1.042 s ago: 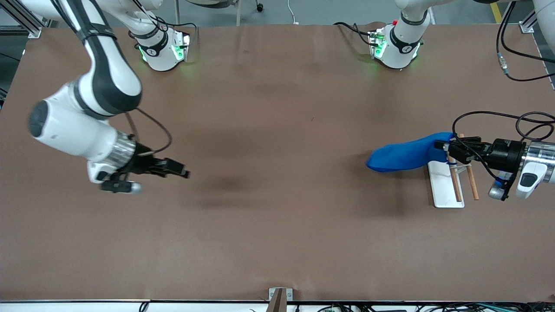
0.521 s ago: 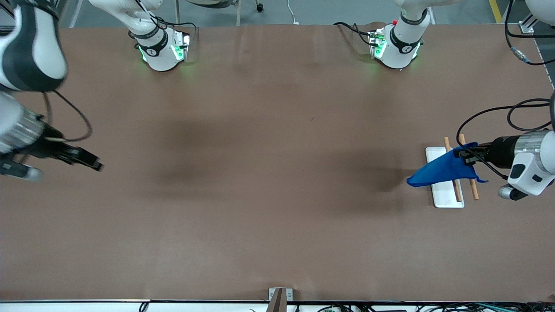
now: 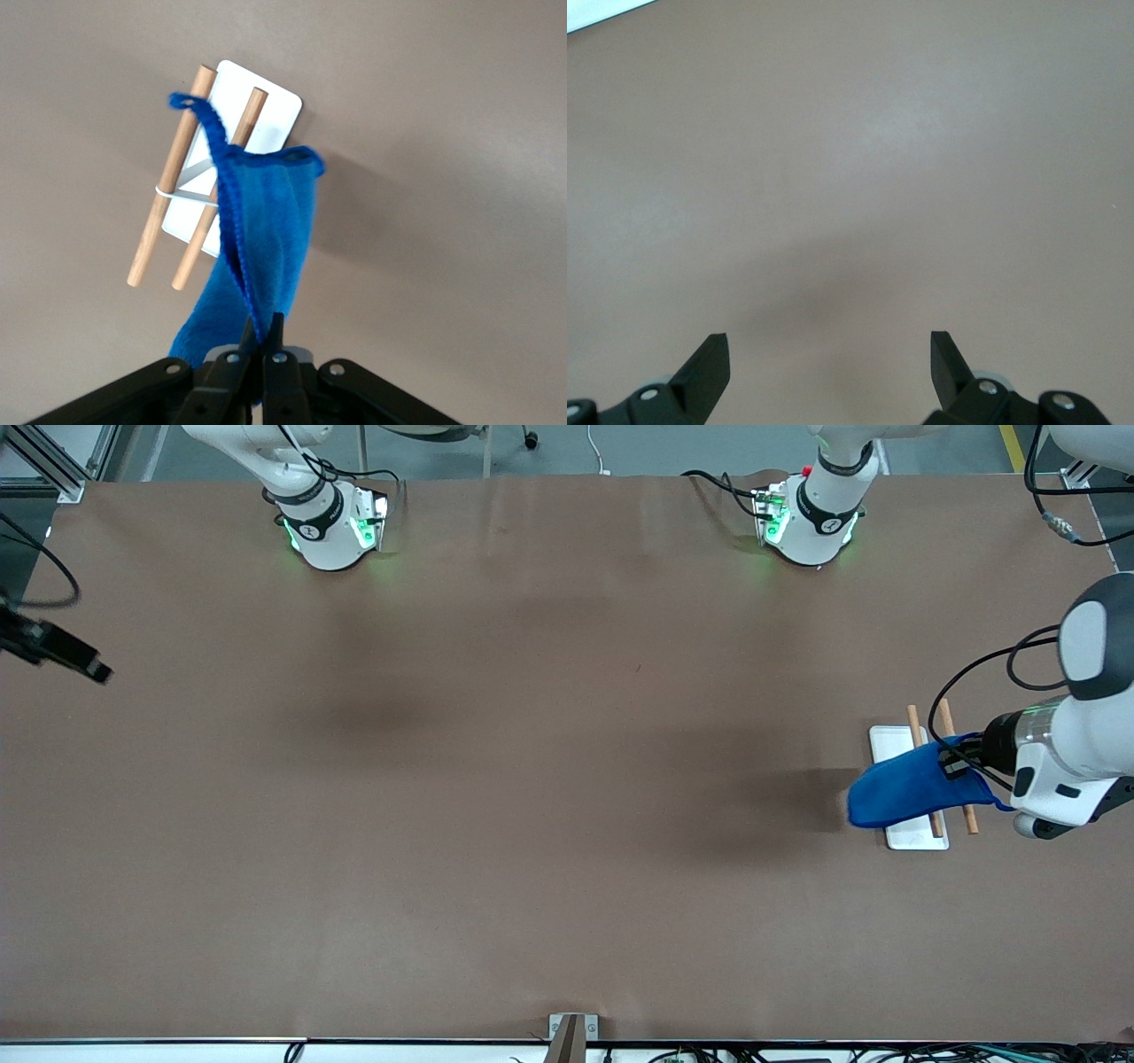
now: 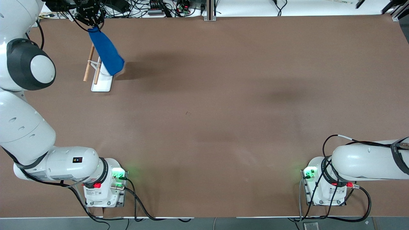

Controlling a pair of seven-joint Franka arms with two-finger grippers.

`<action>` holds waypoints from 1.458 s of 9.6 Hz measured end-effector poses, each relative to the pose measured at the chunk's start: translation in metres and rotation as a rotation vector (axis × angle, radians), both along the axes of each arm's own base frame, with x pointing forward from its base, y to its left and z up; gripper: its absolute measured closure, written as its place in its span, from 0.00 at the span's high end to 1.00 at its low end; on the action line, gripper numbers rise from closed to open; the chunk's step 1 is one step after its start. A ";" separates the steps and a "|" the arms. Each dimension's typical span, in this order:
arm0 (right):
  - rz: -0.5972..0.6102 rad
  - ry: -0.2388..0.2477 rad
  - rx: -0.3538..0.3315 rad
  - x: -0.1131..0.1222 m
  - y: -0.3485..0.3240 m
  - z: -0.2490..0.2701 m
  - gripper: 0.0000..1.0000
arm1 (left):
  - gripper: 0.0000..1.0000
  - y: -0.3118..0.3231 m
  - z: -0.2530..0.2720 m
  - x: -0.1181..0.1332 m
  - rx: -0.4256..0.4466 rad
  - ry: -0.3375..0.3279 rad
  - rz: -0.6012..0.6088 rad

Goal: Right arm passes towel to left arm to hang
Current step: 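Carry the towel over the dowel rack while the right gripper retracts, then lower the towel over the wooden dowels and open the left gripper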

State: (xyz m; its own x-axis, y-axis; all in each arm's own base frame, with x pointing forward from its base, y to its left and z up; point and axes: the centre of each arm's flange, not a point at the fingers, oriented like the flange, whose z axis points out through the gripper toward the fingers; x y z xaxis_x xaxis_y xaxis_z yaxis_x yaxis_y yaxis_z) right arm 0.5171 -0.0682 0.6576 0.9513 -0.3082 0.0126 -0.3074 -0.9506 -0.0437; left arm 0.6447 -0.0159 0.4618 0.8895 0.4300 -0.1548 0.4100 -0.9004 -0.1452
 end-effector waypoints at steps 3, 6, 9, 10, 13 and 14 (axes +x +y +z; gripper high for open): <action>-0.009 -0.027 -0.005 -0.013 -0.005 0.044 1.00 | 0.02 0.011 -0.020 -0.019 0.081 -0.015 -0.030; 0.030 -0.001 -0.006 0.000 -0.007 0.028 1.00 | 0.02 0.038 -0.023 -0.024 0.082 0.006 -0.031; 0.044 -0.030 -0.030 0.006 -0.008 0.029 1.00 | 0.02 0.084 -0.024 -0.032 0.063 0.051 -0.046; 0.059 -0.026 -0.032 0.008 -0.007 0.026 1.00 | 0.02 0.101 -0.022 -0.036 0.056 0.056 -0.046; 0.104 -0.012 -0.037 0.010 -0.007 0.019 1.00 | 0.02 0.137 -0.032 -0.042 0.058 0.069 -0.039; 0.106 -0.013 -0.038 0.010 -0.007 0.019 1.00 | 0.02 0.147 -0.038 -0.041 0.052 0.066 -0.053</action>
State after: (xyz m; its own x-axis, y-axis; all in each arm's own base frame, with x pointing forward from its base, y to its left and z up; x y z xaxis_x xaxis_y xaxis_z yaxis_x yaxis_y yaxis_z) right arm 0.5267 -0.0755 0.6763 0.9781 -0.2053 0.0353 -0.2051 -0.9787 -0.0101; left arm 0.6033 0.1310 0.4237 0.9001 0.3911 -0.1922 0.3497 -0.9113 -0.2172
